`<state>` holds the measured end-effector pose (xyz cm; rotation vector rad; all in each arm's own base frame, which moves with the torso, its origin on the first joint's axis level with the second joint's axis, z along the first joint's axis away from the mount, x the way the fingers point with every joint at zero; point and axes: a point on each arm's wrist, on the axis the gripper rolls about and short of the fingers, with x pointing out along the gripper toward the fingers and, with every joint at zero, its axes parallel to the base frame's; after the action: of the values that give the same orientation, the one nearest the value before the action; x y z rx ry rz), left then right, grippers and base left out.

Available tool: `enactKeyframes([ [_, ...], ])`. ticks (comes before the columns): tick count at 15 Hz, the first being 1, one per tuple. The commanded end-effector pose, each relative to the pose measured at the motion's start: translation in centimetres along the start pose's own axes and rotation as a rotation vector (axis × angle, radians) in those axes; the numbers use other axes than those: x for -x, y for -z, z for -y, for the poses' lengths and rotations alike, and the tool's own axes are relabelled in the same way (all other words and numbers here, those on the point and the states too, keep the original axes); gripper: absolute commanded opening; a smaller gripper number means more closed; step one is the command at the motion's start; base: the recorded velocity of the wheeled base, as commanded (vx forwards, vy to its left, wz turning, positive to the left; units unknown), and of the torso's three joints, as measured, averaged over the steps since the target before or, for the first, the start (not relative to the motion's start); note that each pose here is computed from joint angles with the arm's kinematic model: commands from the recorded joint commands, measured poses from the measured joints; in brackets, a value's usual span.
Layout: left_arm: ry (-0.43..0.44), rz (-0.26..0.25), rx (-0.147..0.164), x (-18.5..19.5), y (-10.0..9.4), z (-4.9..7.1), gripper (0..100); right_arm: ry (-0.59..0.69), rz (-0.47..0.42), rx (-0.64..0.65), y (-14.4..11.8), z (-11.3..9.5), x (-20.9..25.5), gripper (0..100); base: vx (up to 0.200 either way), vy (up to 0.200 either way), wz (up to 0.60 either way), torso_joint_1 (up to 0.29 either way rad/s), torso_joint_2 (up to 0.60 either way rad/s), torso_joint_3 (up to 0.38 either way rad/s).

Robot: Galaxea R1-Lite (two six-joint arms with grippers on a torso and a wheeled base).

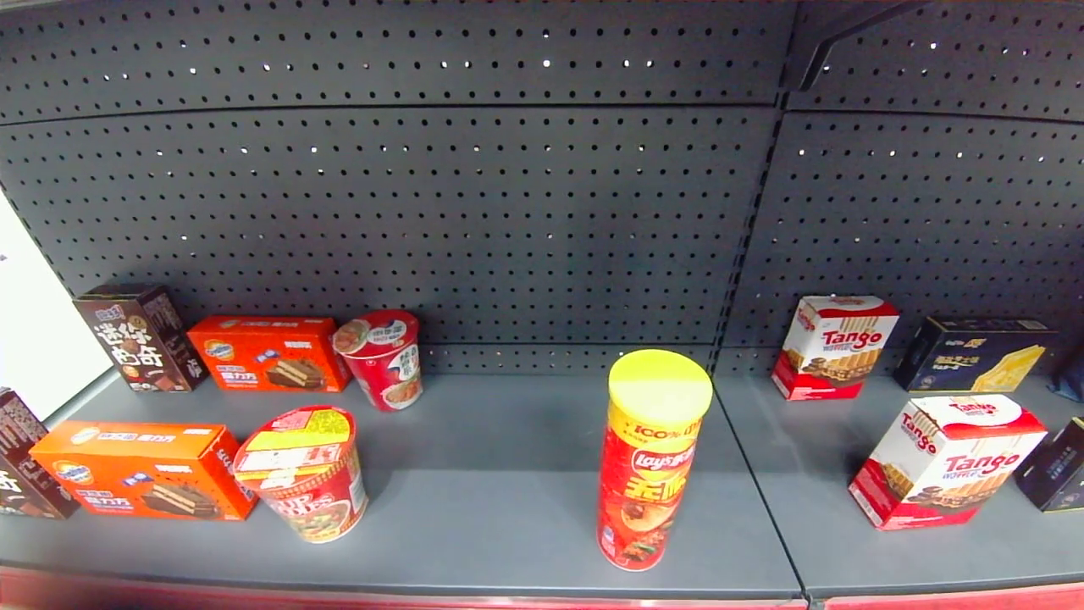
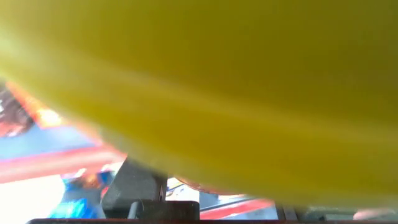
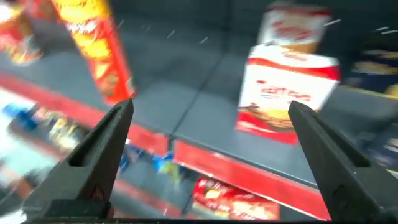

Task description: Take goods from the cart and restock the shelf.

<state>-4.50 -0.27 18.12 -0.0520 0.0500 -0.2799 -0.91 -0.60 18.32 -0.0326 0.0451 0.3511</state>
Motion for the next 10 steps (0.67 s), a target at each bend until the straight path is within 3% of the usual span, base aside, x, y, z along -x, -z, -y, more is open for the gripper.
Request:
enactKeyframes([
  [1, 0.026, -0.035, 0.007, -0.9, -1.5, -0.1, 0, 0.1, 0.1, -0.005, 1.3, -0.2, 2.2, 100, 0.0, 0.0, 0.0, 0.0, 0.0, 0.0],
  [4, 0.096, -0.084, 0.012, -2.5, -3.0, -0.2, 0, 0.239, 0.144, -0.006, 3.1, -0.7, 3.1, 100, 0.0, 0.0, 0.0, 0.0, 0.0, 0.0],
  [6, 0.134, -0.103, -0.024, -3.7, -3.6, -0.4, 0, 0.288, 0.147, -0.008, 3.1, -0.6, 3.1, 100, 0.0, 0.0, 0.0, 0.0, 0.0, 0.0],
  [9, 0.2, -0.142, -0.049, -6.0, -4.3, -0.7, 0, 0.296, 0.107, -0.01, 4.2, -0.6, 2.5, 100, 0.0, 0.0, 0.0, 0.0, 0.0, 0.0],
  [10, 0.217, -0.133, -0.064, -6.5, -4.7, -0.8, 0, 0.294, 0.095, -0.01, 4.8, -0.5, 2.2, 100, 0.0, 0.0, 0.0, 0.0, 0.0, 0.0],
])
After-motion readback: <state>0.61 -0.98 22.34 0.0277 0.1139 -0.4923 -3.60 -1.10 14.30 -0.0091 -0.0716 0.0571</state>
